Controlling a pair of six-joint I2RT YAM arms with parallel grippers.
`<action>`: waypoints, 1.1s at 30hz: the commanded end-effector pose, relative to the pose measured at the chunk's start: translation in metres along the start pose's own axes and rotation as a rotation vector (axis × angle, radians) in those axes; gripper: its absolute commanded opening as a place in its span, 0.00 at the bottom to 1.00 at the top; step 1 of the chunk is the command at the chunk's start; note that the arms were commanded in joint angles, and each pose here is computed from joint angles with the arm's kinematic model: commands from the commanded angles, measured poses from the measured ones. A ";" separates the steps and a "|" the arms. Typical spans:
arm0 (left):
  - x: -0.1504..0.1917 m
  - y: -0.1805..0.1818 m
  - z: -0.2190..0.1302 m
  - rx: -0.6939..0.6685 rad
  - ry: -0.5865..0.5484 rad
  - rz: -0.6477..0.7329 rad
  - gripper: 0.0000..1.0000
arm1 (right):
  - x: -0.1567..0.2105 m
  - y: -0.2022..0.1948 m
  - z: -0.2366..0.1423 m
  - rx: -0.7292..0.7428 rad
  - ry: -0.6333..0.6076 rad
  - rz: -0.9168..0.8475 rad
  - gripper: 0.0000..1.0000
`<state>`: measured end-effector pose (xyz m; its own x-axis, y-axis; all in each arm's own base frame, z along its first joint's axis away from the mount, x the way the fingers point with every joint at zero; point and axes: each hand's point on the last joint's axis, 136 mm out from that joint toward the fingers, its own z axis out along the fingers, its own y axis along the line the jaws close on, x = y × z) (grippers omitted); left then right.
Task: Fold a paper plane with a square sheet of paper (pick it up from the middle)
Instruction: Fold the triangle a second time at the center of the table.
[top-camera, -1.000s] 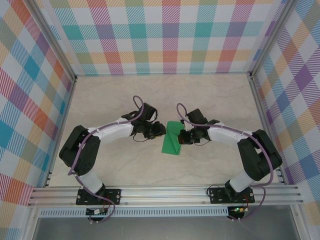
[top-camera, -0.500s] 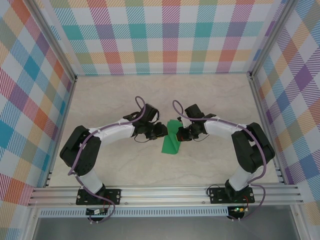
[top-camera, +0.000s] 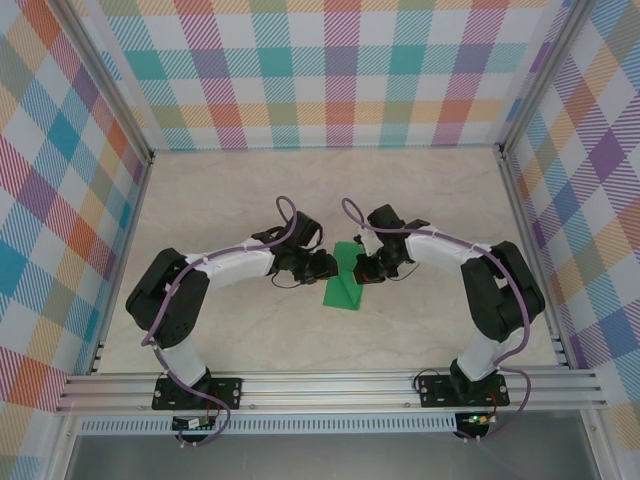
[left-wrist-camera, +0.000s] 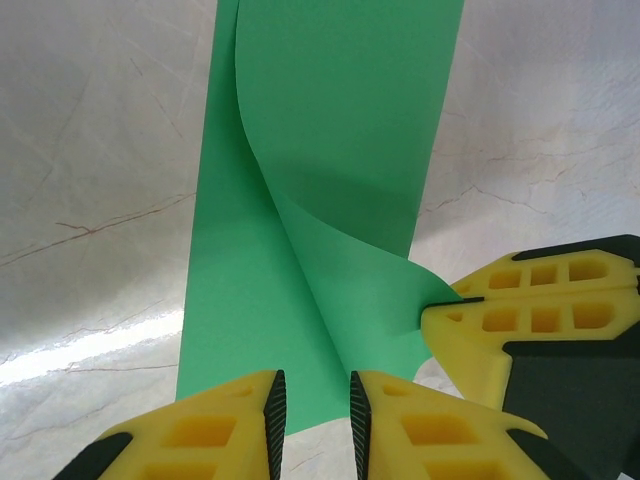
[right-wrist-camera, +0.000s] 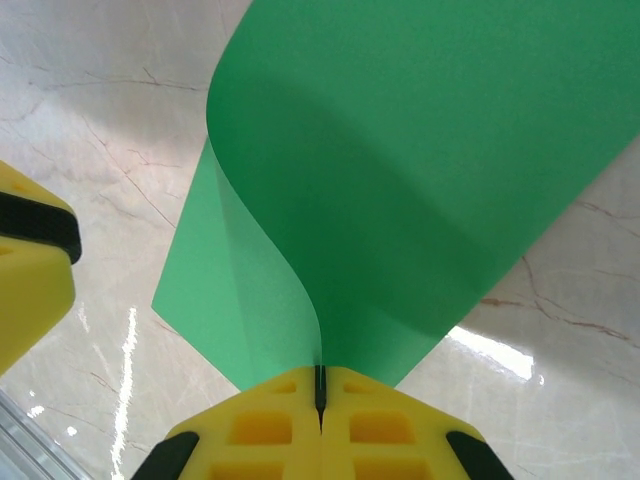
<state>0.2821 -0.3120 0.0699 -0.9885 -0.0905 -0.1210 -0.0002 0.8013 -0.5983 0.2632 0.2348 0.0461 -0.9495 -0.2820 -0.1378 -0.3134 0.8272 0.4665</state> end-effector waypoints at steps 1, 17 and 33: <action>-0.002 -0.013 0.000 0.019 0.001 0.027 0.26 | -0.002 -0.004 0.000 0.023 0.032 -0.006 0.03; -0.001 -0.012 0.005 0.014 0.013 0.023 0.26 | -0.011 -0.007 0.010 0.028 0.043 -0.028 0.05; -0.015 -0.021 0.010 0.058 -0.042 -0.049 0.23 | -0.014 -0.007 0.016 0.014 0.038 -0.065 0.06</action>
<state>0.2905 -0.3209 0.0708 -0.9849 -0.1291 -0.1150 -0.0307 0.7851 -0.6186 0.2709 0.2337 0.0265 -0.9376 -0.3331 -0.0999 -0.3430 0.8383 0.4237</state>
